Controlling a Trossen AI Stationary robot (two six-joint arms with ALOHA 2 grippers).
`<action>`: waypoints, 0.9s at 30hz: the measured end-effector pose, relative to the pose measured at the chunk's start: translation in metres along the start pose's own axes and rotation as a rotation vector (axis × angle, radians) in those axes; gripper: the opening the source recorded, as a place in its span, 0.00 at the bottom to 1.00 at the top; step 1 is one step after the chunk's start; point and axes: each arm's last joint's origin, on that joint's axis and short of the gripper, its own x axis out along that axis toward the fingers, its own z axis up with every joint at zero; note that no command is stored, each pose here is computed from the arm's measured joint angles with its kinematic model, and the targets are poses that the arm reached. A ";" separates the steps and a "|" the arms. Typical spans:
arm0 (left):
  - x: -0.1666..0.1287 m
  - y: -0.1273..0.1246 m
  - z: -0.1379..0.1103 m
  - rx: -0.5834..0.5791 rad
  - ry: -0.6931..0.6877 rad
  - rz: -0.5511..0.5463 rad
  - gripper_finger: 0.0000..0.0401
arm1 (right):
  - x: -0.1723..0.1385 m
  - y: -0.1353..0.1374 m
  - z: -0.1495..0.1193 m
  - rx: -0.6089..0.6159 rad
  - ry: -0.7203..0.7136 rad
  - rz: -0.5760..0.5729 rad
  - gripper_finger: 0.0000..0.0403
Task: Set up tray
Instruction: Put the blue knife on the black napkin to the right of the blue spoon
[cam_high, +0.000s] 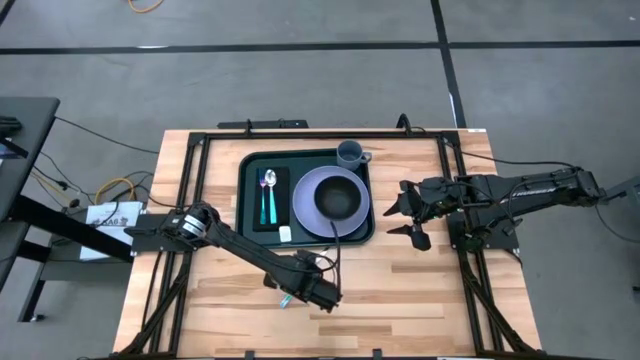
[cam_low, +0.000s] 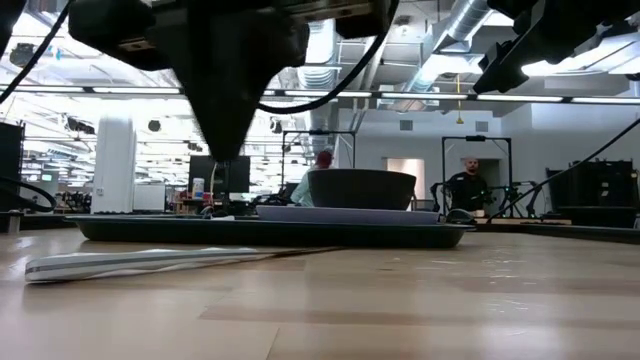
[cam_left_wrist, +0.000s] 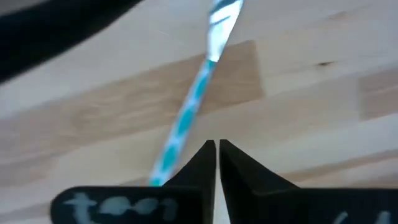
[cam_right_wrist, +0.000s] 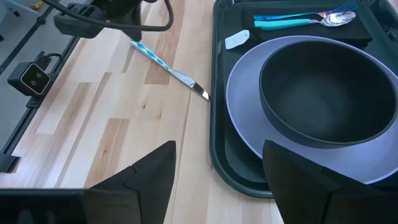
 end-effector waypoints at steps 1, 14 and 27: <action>0.001 0.002 0.000 0.022 -0.004 0.019 0.04 | 0.000 0.000 0.000 0.000 0.000 0.000 0.57; 0.028 0.007 0.008 0.149 0.076 0.050 0.40 | 0.000 0.000 0.000 -0.001 0.000 0.000 0.57; 0.063 0.017 0.007 0.198 0.149 0.036 0.41 | 0.000 0.000 0.000 0.001 0.001 0.000 0.57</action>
